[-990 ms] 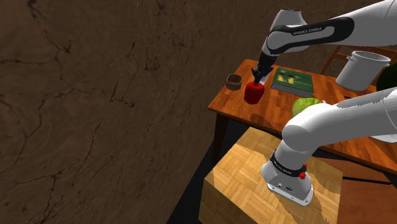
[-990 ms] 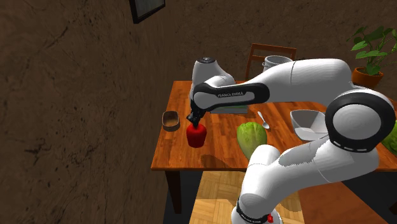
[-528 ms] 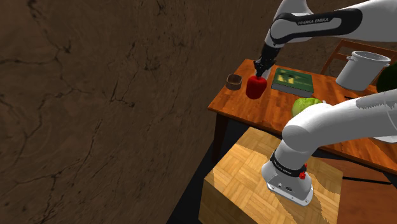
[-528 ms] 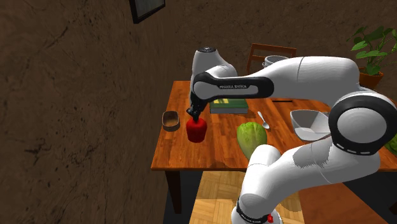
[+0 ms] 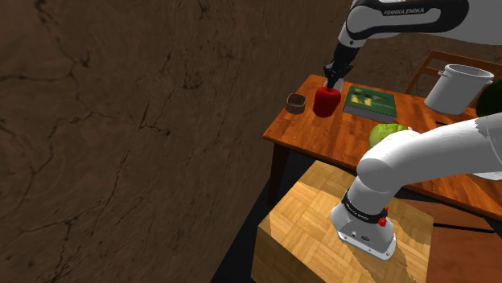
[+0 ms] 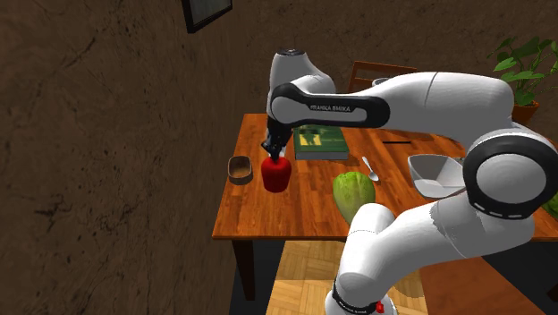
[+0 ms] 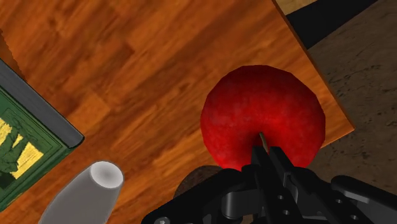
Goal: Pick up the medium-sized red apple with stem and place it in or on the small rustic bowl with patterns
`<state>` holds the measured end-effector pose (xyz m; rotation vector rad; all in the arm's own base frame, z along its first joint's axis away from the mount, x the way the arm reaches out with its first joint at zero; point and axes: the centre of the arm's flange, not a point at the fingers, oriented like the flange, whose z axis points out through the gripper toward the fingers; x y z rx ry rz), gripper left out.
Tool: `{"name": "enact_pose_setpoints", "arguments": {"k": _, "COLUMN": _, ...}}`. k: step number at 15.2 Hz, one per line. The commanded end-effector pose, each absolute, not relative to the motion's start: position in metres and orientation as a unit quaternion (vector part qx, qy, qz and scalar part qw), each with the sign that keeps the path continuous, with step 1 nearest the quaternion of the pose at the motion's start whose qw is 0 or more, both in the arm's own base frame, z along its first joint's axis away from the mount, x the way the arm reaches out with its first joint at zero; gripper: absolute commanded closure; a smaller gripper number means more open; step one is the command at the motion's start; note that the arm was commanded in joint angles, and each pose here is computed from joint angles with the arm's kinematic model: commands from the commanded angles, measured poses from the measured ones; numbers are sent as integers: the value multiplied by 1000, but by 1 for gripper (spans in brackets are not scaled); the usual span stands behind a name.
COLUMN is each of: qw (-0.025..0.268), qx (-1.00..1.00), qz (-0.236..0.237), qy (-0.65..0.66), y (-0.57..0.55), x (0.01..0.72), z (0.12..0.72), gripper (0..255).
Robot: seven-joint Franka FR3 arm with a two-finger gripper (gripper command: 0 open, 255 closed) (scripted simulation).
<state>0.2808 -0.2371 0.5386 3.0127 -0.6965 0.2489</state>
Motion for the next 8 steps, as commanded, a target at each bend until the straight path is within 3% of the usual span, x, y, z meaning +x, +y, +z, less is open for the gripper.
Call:
{"name": "enact_pose_setpoints", "arguments": {"k": 1, "qw": 20, "qx": 971, "qz": 80, "qy": -224, "y": -237, "x": 281, "z": 549, "gripper": 255}}
{"name": "enact_pose_setpoints", "arguments": {"k": 8, "qw": 20, "qx": 971, "qz": 80, "qy": -224, "y": -275, "x": 331, "z": 578, "gripper": 255}}
